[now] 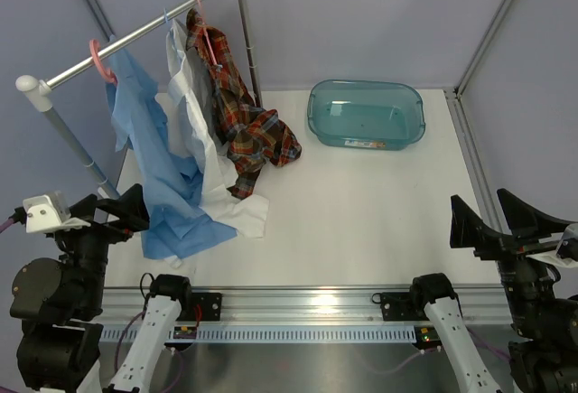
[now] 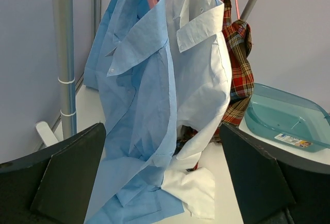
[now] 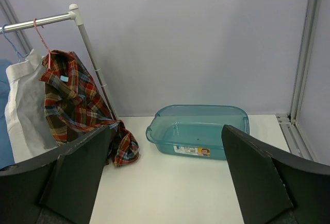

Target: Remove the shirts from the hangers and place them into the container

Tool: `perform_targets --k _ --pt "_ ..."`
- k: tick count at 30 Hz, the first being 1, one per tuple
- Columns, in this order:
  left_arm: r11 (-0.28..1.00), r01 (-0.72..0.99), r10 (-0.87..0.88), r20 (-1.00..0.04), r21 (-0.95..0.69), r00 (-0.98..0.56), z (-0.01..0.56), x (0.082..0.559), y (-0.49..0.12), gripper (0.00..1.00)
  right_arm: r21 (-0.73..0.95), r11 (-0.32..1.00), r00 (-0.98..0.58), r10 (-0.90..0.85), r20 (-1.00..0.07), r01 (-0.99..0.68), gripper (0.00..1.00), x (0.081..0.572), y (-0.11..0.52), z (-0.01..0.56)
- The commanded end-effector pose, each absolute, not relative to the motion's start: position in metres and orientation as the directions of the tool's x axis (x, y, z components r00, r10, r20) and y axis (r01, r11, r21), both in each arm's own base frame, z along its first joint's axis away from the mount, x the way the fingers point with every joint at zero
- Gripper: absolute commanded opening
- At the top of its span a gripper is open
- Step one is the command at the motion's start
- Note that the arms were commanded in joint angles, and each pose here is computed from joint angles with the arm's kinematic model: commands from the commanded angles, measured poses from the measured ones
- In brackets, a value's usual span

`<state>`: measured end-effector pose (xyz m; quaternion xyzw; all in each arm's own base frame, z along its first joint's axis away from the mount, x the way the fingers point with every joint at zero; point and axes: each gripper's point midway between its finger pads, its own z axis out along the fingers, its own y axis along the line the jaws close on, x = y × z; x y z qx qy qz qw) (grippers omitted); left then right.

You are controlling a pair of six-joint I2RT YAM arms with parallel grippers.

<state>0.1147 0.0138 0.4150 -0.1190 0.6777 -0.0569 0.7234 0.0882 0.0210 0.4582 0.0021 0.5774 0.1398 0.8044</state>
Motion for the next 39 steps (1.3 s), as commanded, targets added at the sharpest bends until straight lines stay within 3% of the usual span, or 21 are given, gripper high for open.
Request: perform_targets --k 1,8,15,21,26,31,39 --pt "0.964 -0.079 -0.247 -0.965 -0.254 0.082 0.42 0.119 0.014 0.99 0.155 0.957 0.306 0.228 -0.924 -0.244 0.99 0.092 0.024 0.463" --pt "0.955 -0.096 -0.276 -0.96 -0.279 0.047 0.436 0.143 0.011 0.99 0.174 0.942 0.239 0.246 -0.939 -0.287 1.0 0.108 0.037 0.454" --pt "0.93 -0.299 -0.249 -0.964 -0.212 -0.09 0.429 0.217 0.03 0.99 0.195 0.914 0.142 0.259 -0.955 -0.355 0.99 0.117 0.055 0.434" --pt "0.859 -0.496 -0.211 -0.97 -0.127 -0.117 0.423 0.243 0.061 0.99 0.202 0.894 0.1 0.262 -0.96 -0.399 0.99 0.118 0.065 0.421" --pt "0.844 -0.529 -0.193 -0.968 -0.082 -0.158 0.416 0.26 0.065 0.87 0.19 0.894 0.095 0.248 -0.964 -0.406 0.99 0.117 0.066 0.416" --pt "0.856 -0.505 -0.21 -0.968 -0.112 -0.141 0.422 0.262 0.06 0.69 0.19 0.894 0.095 0.248 -0.964 -0.406 0.99 0.117 0.066 0.412" --pt "0.88 -0.457 -0.218 -0.965 -0.129 -0.147 0.425 0.267 0.051 0.55 0.191 0.894 0.094 0.248 -0.964 -0.405 0.99 0.117 0.066 0.41"
